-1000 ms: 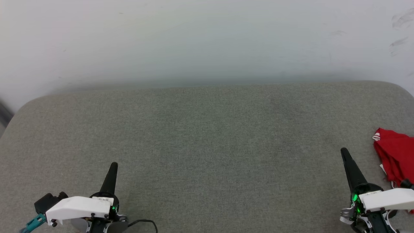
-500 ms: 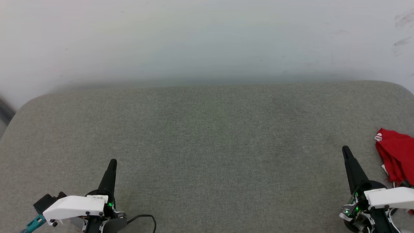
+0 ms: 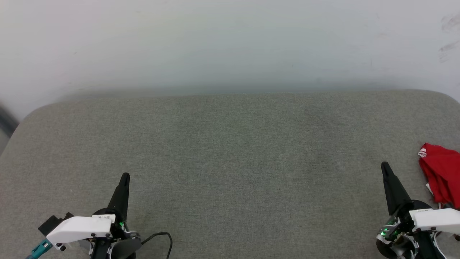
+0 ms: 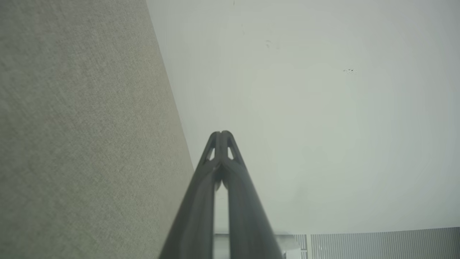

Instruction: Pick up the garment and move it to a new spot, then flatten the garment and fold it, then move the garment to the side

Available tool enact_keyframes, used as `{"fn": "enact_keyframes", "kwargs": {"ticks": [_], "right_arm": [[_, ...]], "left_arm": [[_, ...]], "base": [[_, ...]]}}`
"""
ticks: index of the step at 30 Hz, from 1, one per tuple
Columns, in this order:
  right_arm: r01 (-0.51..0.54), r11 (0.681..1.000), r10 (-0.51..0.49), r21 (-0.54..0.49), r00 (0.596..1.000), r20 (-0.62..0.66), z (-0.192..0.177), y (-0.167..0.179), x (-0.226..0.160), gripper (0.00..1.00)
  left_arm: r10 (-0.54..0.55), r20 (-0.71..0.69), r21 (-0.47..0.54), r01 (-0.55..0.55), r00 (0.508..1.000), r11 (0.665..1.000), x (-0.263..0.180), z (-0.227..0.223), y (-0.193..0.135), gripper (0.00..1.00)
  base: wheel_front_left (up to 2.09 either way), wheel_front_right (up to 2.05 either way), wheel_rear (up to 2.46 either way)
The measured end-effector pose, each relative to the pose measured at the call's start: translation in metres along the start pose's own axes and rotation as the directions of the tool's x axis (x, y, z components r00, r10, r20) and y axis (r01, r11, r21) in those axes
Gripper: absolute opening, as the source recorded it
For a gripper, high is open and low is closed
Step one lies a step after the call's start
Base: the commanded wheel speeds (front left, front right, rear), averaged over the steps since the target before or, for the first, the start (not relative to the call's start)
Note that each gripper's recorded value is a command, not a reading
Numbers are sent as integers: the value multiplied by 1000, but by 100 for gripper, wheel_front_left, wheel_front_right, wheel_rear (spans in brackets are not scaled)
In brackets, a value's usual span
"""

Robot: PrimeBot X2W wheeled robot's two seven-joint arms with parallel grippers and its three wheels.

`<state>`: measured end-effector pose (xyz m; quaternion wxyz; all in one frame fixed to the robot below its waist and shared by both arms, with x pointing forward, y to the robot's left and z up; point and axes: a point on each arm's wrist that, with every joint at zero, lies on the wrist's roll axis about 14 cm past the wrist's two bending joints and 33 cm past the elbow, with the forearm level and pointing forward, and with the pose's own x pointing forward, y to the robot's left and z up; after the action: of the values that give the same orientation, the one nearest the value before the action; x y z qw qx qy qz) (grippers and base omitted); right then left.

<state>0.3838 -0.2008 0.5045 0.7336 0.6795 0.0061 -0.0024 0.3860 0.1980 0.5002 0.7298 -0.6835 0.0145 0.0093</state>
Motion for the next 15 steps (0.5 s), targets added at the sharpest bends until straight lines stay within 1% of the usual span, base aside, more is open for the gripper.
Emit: {"fn": "enact_keyframes", "kwargs": {"ticks": [10, 15], "right_arm": [[-1, 998, 0, 70, 1000, 7, 0, -1, 3, 0], [-2, 997, 2, 77, 1000, 8, 0, 0, 4, 0]], "left_arm": [[-24, 6, -62, 24, 1000, 998, 2, 2, -4, 0], [-26, 7, -68, 26, 1000, 997, 2, 2, -5, 0]], "base": [[0, 0, 0], [0, 0, 0]]}}
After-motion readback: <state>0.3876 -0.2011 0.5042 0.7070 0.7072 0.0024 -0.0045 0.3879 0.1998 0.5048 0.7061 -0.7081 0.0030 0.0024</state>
